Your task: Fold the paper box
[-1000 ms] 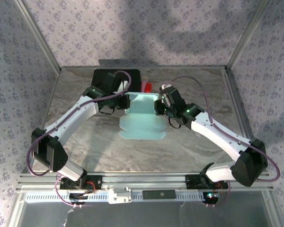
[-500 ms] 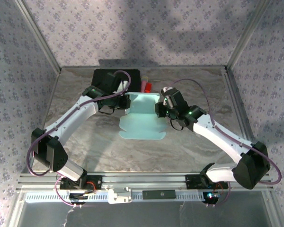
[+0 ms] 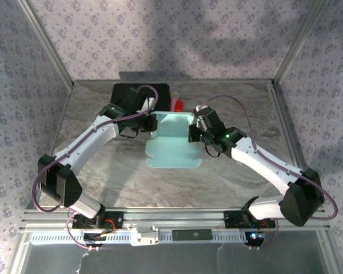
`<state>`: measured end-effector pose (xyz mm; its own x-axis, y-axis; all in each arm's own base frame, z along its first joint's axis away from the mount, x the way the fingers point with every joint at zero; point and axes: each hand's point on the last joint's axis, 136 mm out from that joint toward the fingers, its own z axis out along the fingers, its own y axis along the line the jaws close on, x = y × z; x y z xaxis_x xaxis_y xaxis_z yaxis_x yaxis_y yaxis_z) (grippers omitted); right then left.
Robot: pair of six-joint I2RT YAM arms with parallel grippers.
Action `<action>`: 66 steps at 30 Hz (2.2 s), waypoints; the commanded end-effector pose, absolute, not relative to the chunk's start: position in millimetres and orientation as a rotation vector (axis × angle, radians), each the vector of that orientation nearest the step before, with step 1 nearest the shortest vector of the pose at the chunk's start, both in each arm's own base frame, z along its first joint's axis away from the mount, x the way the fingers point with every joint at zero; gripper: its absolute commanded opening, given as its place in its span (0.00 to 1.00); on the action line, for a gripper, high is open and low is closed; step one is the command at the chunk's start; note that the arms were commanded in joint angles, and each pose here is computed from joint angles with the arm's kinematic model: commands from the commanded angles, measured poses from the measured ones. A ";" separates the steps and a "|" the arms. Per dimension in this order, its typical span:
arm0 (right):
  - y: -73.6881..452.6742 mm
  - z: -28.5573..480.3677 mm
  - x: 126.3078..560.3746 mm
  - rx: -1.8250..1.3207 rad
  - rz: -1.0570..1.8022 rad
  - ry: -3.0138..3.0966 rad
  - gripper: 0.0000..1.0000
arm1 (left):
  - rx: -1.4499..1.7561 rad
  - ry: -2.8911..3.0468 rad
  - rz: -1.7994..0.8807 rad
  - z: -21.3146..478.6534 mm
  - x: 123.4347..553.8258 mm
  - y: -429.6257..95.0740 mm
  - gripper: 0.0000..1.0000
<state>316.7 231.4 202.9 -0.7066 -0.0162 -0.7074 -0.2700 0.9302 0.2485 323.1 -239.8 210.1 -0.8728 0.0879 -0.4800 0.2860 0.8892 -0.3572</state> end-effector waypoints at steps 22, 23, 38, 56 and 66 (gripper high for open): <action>246.5 180.6 309.0 -0.166 0.181 2.466 0.10 | 0.307 2.426 -0.797 259.9 330.8 -269.5 0.00; 246.8 179.9 308.7 -0.174 0.188 2.468 0.12 | 0.307 2.424 -0.798 260.3 330.7 -269.5 0.00; 244.8 155.6 300.7 -0.217 0.235 2.500 0.18 | 0.280 2.422 -0.806 260.4 335.4 -263.0 0.00; 236.9 185.5 322.8 -0.177 0.267 2.442 0.04 | 0.307 2.426 -0.809 259.8 333.0 -266.7 0.00; 217.1 177.8 332.0 -0.084 -0.075 2.441 0.00 | 0.312 2.424 -0.799 261.5 330.1 -274.4 0.00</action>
<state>333.6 230.0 183.6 -0.7554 -0.0729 -0.6513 -0.1228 0.9919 0.0314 333.2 -244.3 212.3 -0.8643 0.0620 -0.4991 0.2827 0.8807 -0.3801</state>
